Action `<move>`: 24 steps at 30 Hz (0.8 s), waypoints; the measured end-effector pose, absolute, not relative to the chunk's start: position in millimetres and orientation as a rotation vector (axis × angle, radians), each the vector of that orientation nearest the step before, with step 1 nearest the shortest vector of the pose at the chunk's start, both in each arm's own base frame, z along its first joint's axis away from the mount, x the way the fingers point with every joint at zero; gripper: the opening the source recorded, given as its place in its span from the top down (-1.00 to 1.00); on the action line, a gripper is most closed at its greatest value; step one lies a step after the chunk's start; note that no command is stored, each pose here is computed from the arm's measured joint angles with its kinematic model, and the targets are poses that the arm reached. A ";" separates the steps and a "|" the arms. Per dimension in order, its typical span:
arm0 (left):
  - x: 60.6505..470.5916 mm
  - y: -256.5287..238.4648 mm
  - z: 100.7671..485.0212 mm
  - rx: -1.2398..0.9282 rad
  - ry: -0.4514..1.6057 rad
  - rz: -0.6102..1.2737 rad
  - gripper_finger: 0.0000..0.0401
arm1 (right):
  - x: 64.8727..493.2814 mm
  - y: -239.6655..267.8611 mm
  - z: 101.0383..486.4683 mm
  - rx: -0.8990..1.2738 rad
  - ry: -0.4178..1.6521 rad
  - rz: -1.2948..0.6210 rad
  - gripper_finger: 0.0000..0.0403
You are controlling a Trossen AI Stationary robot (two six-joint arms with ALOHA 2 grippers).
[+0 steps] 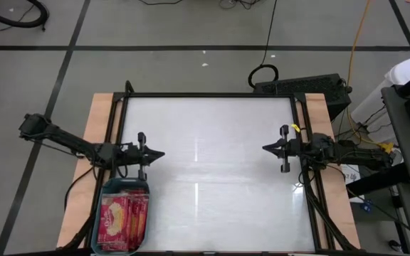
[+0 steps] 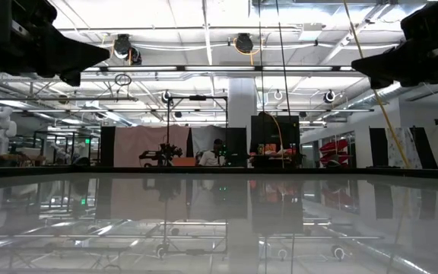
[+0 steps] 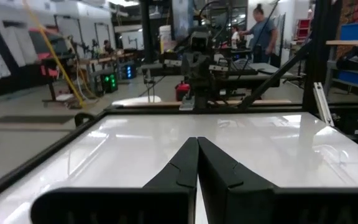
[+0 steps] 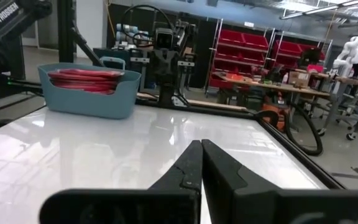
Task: Sort popcorn bags into baskets
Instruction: Return to Home Position
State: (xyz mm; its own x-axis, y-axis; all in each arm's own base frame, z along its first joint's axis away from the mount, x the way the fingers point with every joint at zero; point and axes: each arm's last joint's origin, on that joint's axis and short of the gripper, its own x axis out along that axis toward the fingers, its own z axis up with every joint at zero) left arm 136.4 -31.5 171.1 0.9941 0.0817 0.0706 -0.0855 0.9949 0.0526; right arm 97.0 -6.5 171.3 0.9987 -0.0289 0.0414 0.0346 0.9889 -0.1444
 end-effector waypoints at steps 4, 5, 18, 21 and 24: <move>133.5 -31.7 174.1 0.084 -0.088 0.046 0.95 | 97.1 -6.5 171.2 -0.146 -0.038 -0.032 1.00; 132.7 -31.7 174.4 0.086 -0.089 0.037 0.95 | 97.1 -6.4 171.2 -0.146 -0.038 -0.031 1.00; 111.9 -27.3 183.5 0.087 -0.151 -0.053 0.95 | 97.1 -6.4 171.1 -0.146 -0.038 -0.031 1.00; 108.6 -23.1 180.5 0.088 -0.119 -0.017 0.95 | 97.1 -6.4 171.1 -0.146 -0.038 -0.031 1.00; 105.1 -18.5 179.6 0.062 -0.112 0.025 0.95 | 97.1 -6.4 171.1 -0.146 -0.038 -0.031 1.00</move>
State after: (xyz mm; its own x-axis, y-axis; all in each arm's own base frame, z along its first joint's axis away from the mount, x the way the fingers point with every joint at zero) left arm 105.1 -18.5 179.6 0.9934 0.0216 0.1125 -0.0285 0.9978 0.0603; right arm 97.1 -6.4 171.1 0.9988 -0.0285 0.0400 0.0340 0.9889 -0.1444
